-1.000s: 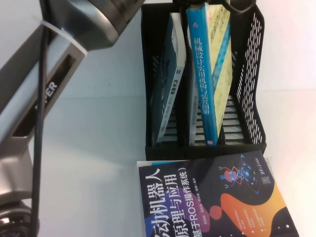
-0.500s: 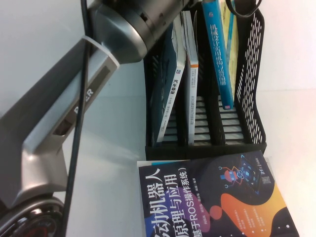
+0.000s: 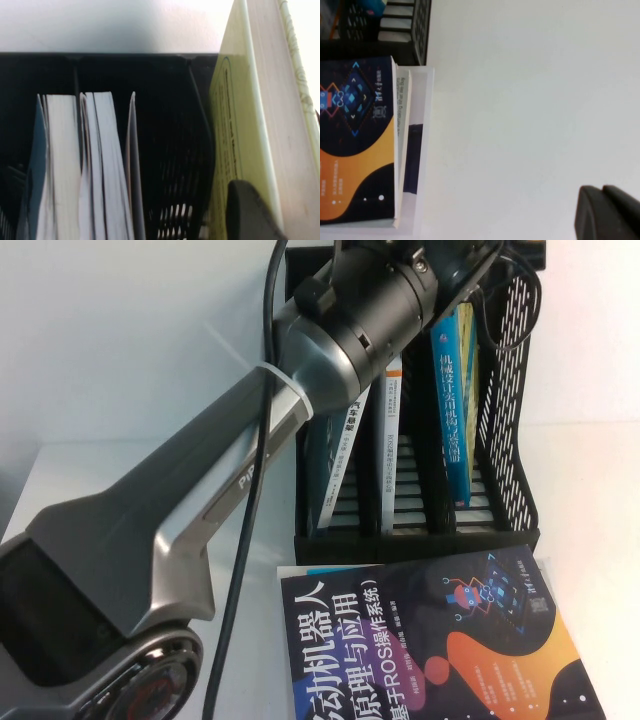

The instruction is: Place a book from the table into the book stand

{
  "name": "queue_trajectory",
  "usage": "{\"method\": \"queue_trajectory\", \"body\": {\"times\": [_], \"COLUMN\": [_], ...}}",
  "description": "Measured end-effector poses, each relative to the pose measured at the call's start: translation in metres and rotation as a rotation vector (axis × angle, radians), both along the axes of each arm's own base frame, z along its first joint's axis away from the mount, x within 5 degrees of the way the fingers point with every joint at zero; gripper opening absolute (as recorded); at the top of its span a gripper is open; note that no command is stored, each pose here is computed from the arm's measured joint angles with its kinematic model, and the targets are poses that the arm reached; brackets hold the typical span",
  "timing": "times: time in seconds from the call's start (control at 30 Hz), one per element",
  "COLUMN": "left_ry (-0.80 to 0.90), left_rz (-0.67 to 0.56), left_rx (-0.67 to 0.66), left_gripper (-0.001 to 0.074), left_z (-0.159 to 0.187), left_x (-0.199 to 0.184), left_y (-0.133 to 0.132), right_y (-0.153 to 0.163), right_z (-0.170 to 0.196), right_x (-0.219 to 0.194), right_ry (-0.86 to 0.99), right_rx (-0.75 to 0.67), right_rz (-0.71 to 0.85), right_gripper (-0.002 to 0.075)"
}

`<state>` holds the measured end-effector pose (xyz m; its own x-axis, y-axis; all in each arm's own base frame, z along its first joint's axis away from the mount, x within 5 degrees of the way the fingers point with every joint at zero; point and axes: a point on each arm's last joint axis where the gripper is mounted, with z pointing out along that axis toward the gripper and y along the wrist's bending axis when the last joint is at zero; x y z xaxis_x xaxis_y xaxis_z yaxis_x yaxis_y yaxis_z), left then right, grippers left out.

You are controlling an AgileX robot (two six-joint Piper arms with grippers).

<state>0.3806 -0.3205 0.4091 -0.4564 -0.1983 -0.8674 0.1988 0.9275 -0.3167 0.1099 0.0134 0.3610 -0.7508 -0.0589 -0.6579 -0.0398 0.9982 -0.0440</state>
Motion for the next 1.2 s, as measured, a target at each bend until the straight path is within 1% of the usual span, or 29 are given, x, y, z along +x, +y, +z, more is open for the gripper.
{"method": "queue_trajectory", "body": {"times": [0.43,0.53,0.6,0.67,0.77,0.83,0.87,0.93,1.0,1.07,1.2], "left_ry": [-0.023,-0.058,-0.118,-0.148,-0.132,-0.099,-0.08,-0.042,-0.023,-0.027,-0.057], "left_rz": [-0.029,-0.031,-0.025,-0.005,0.032,0.042,0.034,0.01,-0.009,-0.013,0.002], "left_rx": [0.039,0.056,0.07,0.086,0.148,0.204,0.24,0.291,0.324,0.328,0.317], "left_gripper": [0.0193,0.0235,0.029,0.0328,0.0343,0.0326,0.0302,0.023,0.0115,0.0048,0.0009], "left_z": [0.0,0.003,0.016,0.028,0.033,0.031,0.029,0.028,0.033,0.045,0.083], "left_x": [0.0,0.001,-0.002,-0.006,-0.009,-0.011,-0.012,-0.015,-0.022,-0.03,-0.056], "left_y": [-0.001,-0.001,0.004,0.012,0.021,0.025,0.026,0.029,0.034,0.041,0.068], "right_y": [0.0,-0.001,-0.003,-0.005,-0.008,-0.01,-0.011,-0.014,-0.017,-0.022,-0.035], "right_z": [0.0,-0.001,-0.001,-0.001,0.001,0.003,0.004,0.006,0.009,0.013,0.023], "right_x": [0.0,-0.001,-0.001,-0.002,-0.004,-0.008,-0.01,-0.014,-0.02,-0.028,-0.047], "right_ry": [0.004,0.011,0.02,0.021,0.001,-0.016,-0.025,-0.049,-0.079,-0.128,-0.242], "right_rx": [-0.001,-0.007,-0.028,-0.057,-0.076,-0.079,-0.082,-0.103,-0.132,-0.183,-0.261], "right_rz": [-0.001,-0.004,-0.012,-0.022,-0.03,-0.033,-0.033,-0.03,-0.019,-0.008,-0.028], "right_gripper": [-0.0003,-0.0003,-0.0003,-0.0003,-0.0003,-0.0003,-0.0003,-0.0003,-0.0003,-0.0003,-0.0003]}}
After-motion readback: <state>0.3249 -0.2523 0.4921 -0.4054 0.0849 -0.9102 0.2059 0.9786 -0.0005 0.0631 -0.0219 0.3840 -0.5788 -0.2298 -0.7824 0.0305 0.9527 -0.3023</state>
